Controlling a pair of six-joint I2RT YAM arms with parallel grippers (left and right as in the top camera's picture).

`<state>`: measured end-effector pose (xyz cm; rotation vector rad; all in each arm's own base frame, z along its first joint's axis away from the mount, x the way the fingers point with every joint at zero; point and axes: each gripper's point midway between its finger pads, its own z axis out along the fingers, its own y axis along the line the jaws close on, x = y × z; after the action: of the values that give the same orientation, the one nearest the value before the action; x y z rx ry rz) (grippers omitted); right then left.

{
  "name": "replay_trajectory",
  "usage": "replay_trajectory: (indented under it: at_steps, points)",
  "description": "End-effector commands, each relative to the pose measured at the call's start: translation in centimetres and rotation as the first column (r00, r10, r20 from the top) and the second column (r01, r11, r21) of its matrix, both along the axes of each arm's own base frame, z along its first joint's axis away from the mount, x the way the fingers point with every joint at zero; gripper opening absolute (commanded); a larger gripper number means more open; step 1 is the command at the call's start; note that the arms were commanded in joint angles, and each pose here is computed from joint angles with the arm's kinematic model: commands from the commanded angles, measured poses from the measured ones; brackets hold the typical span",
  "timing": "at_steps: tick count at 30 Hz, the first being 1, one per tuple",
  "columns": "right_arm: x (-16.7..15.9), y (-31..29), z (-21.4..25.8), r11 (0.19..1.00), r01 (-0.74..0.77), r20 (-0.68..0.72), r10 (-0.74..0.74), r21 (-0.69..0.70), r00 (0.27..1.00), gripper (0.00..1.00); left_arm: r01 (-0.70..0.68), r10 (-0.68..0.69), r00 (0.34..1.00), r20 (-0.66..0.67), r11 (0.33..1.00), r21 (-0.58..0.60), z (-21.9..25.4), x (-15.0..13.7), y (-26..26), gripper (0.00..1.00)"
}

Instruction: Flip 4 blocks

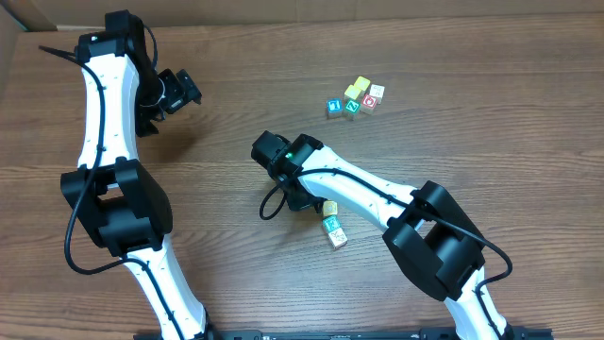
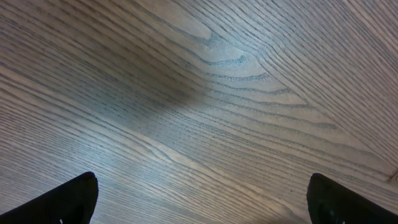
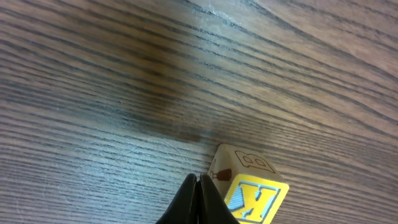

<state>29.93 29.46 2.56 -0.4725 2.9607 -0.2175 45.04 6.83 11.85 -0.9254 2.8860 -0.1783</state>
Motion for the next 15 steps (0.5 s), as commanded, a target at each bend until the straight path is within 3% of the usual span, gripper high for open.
replay_trajectory:
  at_steps: [1,15]
  points:
    - [0.09,-0.56,-0.13,1.000,0.000,0.004,0.000,-0.023,1.000,0.04,0.015,-0.015,1.000,0.009,1.000,0.005,0.31,0.05,-0.30,1.00]
    - [-0.14,-0.82,-0.13,0.998,-0.055,-0.014,0.055,-0.042,0.998,0.04,0.015,-0.015,1.000,0.009,1.000,0.005,0.31,0.05,-0.30,1.00]
